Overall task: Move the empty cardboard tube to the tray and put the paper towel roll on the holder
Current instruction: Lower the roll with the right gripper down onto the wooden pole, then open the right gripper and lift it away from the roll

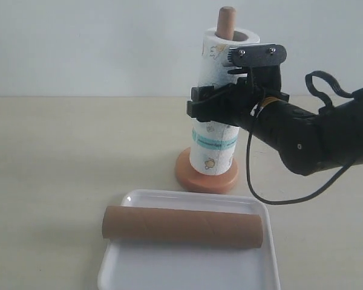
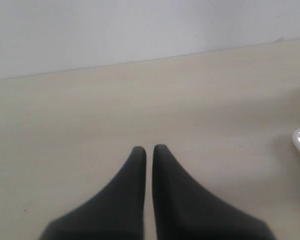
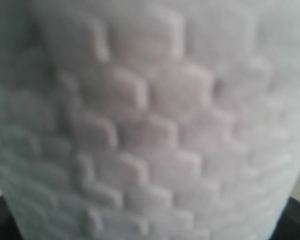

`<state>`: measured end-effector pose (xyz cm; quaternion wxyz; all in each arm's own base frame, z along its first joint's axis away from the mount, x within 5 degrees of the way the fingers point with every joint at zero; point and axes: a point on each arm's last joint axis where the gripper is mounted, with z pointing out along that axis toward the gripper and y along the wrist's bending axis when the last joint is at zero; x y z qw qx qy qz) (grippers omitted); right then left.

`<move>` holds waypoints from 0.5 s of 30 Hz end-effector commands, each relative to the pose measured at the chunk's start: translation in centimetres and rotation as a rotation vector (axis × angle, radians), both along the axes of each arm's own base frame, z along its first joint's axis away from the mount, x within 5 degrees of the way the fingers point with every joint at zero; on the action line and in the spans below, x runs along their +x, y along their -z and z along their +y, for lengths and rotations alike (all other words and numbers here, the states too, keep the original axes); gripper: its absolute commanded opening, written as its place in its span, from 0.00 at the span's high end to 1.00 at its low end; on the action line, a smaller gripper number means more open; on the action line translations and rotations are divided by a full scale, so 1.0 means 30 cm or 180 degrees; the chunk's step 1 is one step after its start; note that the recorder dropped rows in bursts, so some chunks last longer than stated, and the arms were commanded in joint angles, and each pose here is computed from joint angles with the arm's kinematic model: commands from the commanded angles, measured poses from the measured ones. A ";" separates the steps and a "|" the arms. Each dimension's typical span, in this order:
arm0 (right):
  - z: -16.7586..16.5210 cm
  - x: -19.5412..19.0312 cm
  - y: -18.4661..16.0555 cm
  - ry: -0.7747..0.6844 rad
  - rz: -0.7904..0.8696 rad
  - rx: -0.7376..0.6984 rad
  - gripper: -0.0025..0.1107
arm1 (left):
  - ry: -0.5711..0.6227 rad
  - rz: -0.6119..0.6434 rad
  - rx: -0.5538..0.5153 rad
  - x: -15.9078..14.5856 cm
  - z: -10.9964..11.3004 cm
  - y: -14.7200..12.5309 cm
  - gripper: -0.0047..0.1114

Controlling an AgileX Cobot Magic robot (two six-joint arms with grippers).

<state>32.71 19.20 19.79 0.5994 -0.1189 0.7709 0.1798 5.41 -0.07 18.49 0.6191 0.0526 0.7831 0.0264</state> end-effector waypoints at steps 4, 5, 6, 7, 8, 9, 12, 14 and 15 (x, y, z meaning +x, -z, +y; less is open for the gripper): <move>-0.004 0.002 -0.016 0.0036 -0.0077 0.0061 0.26 | -0.0007 -0.0021 -0.0045 0.000 -0.001 0.000 0.92; -0.004 0.002 -0.016 0.0037 -0.0082 0.0064 0.21 | -0.0007 -0.0021 -0.0045 0.000 -0.001 0.000 0.92; -0.004 0.003 -0.019 0.0040 -0.0107 0.0075 0.17 | -0.0007 -0.0021 -0.0045 0.000 -0.001 0.000 0.92; -0.002 0.002 -0.021 0.0038 -0.0130 0.0085 0.13 | -0.0007 -0.0021 -0.0045 0.000 -0.001 0.000 0.92; -0.002 0.002 -0.021 0.0038 -0.0135 0.0087 0.11 | -0.0007 -0.0021 -0.0045 0.000 -0.001 0.000 0.92; -0.003 0.003 -0.023 0.0040 -0.0148 0.0092 0.09 | -0.0007 -0.0021 -0.0045 0.000 -0.001 0.000 0.92; -0.003 0.003 -0.026 0.0040 -0.0193 0.0083 0.05 | -0.0007 -0.0021 -0.0045 0.000 -0.001 0.000 0.92; -0.002 0.004 -0.036 0.0025 -0.0300 0.0058 0.05 | -0.0007 -0.0021 -0.0045 0.000 -0.001 0.000 0.92; -0.003 0.003 -0.043 0.0023 -0.0328 0.0067 0.05 | -0.0007 -0.0021 -0.0045 0.000 -0.001 0.000 0.92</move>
